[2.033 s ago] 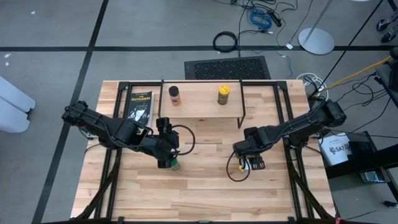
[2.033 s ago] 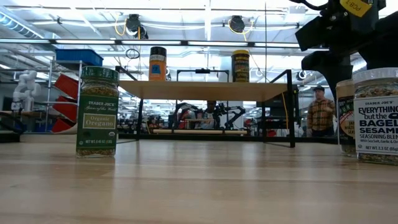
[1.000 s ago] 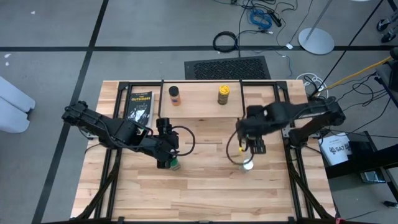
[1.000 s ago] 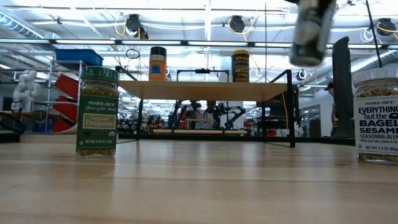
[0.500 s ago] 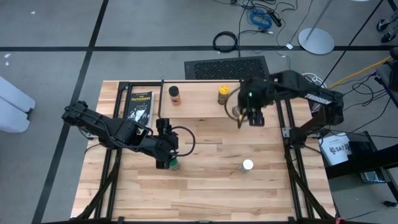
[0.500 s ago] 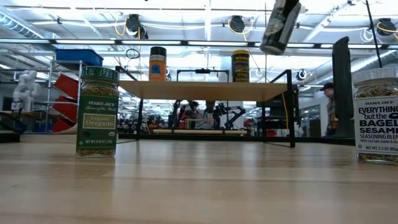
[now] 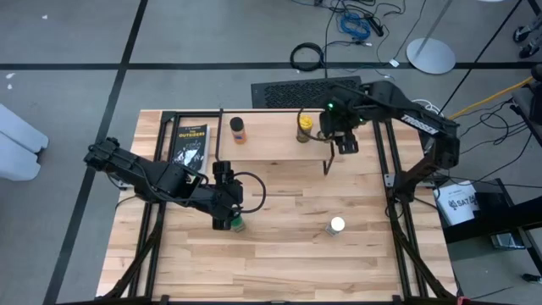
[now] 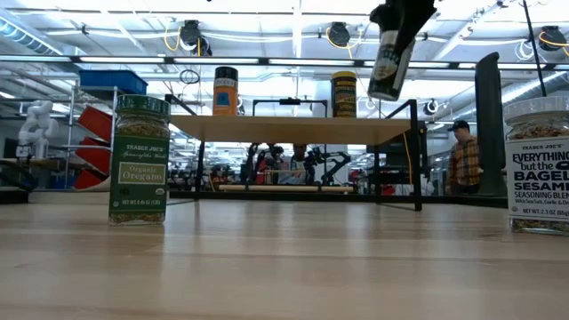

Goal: Shelf spices
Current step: Put the brown seasoning bottle on the shelf

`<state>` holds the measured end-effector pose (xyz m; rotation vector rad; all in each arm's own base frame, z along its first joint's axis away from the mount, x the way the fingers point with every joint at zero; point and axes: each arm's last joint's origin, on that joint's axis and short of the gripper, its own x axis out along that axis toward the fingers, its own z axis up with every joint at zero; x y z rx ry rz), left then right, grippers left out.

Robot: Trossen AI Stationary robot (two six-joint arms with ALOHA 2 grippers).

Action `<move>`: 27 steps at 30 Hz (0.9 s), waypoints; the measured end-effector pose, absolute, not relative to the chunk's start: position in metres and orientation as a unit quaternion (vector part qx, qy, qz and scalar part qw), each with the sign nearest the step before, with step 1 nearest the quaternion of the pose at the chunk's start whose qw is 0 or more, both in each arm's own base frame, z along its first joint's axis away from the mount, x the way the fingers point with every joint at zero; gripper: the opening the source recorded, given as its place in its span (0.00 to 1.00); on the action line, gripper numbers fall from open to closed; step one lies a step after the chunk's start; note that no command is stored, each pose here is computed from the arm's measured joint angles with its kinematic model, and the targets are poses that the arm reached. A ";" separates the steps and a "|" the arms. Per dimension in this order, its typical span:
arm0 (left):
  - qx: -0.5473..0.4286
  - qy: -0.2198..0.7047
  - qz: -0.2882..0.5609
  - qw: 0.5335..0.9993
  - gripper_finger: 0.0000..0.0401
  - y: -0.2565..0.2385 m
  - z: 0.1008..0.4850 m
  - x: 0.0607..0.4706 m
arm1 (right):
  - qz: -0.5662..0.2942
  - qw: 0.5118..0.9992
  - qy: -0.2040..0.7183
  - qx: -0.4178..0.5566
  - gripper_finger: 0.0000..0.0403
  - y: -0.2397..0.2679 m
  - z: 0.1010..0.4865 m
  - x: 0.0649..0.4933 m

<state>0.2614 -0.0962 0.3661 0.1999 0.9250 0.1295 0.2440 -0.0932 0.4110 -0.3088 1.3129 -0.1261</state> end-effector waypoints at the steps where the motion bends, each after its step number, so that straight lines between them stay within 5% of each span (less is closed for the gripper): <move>1: 0.095 0.445 0.063 0.888 0.84 -0.096 0.366 0.261 | -0.057 0.777 0.609 -0.147 0.67 -0.096 0.410 0.245; 27: 0.094 0.443 0.063 0.889 0.84 -0.096 0.366 0.262 | 0.010 0.739 0.643 -0.200 0.68 -0.123 0.378 0.278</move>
